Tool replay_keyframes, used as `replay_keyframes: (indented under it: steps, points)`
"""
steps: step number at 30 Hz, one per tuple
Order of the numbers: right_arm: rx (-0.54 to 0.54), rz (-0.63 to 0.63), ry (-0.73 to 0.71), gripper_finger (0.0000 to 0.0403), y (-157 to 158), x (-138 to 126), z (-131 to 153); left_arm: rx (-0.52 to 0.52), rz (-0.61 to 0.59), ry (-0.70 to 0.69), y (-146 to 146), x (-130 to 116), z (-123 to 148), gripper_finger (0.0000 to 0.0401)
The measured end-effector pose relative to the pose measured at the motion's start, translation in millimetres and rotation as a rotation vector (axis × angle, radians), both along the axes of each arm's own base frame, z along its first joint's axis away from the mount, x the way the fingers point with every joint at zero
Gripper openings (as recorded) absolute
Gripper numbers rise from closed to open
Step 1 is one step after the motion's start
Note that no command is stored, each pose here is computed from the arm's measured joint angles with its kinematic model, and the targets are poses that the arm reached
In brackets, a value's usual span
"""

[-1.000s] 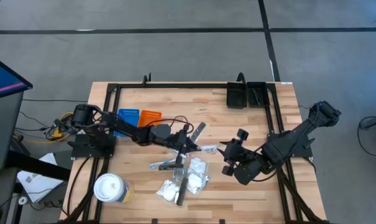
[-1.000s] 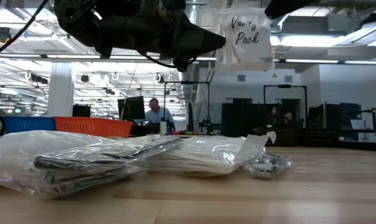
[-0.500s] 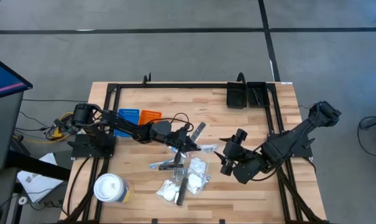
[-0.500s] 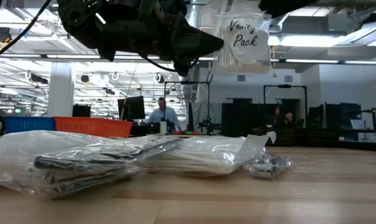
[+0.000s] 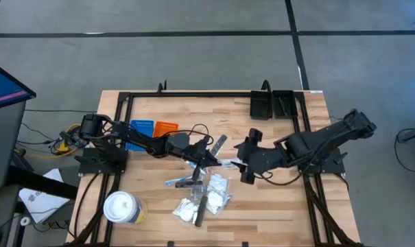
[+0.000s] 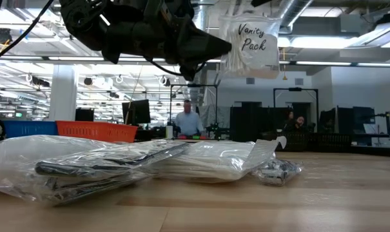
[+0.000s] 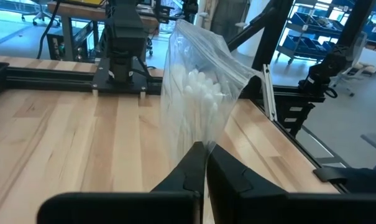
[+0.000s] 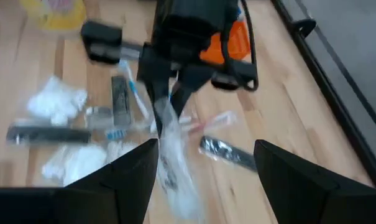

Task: Pick & Place Travel size toiletries
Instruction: Put the cotton pack into the left black bin

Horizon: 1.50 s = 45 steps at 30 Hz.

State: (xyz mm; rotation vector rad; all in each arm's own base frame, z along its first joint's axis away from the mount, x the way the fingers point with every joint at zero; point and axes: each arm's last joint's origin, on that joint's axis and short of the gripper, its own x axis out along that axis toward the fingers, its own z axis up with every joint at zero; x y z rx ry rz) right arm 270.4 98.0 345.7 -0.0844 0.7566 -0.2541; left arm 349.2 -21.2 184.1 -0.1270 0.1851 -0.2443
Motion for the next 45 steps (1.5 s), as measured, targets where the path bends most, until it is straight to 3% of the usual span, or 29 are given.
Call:
replay_keyframes:
  steps: [7, 15, 22, 31, 45]
  points:
    - [0.074, 0.191, 0.156, 0.0260, -5.3, 10.0, -10.1, -0.023, 0.004, 0.019, 0.0, -0.2, -1.2, 0.0001]
    - [0.070, 0.147, 0.288, 0.0260, -14.8, 29.0, -37.4, -0.025, 0.005, 0.019, 0.0, -0.2, -1.2, 0.0001]
    - [0.056, 0.144, 0.279, 0.0260, -21.4, 33.5, -38.1, -0.023, 0.004, 0.019, 0.0, -0.2, -1.2, 0.0001]
    - [0.055, 0.160, 0.198, 0.0256, -25.3, 31.3, -10.7, -0.022, 0.004, 0.023, 0.0, -0.2, -1.5, 0.0001]
    - [0.061, 0.154, 0.212, 0.0140, -24.4, 29.8, -10.8, -0.021, 0.004, 0.026, 0.0, -0.3, -1.8, 0.0001]
